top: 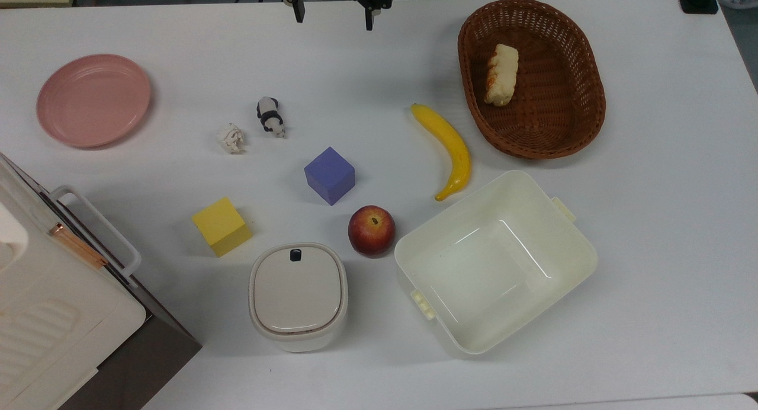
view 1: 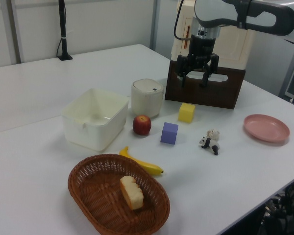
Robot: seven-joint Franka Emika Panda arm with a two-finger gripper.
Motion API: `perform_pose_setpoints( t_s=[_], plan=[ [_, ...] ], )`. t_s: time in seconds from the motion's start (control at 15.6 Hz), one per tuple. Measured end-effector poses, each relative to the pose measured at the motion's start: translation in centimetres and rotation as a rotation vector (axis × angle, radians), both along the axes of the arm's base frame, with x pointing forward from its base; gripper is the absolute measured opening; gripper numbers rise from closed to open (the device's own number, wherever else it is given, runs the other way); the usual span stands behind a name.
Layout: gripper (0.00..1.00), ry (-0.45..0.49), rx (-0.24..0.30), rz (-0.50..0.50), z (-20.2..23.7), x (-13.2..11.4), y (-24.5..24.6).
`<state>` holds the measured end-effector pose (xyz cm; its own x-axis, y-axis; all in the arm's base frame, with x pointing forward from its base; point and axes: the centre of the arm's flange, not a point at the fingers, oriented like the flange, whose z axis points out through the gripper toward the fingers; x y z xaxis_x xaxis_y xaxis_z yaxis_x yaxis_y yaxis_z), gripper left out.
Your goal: Open the trash can
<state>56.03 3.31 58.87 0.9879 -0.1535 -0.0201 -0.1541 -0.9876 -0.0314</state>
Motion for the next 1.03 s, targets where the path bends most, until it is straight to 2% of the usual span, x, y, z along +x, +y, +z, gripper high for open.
perform_pose_setpoints(
  t_s=[0.06,0.32,0.58,1.03],
  plan=[
    [1.0,0.0,0.0,0.0,0.0,0.0,0.0],
    [1.0,-0.011,0.001,0.109,0.0,0.1,0.7],
    [1.0,-0.048,0.002,0.12,0.3,0.4,1.2],
    [1.0,-0.053,0.002,0.122,0.4,0.4,1.2]
  ],
)
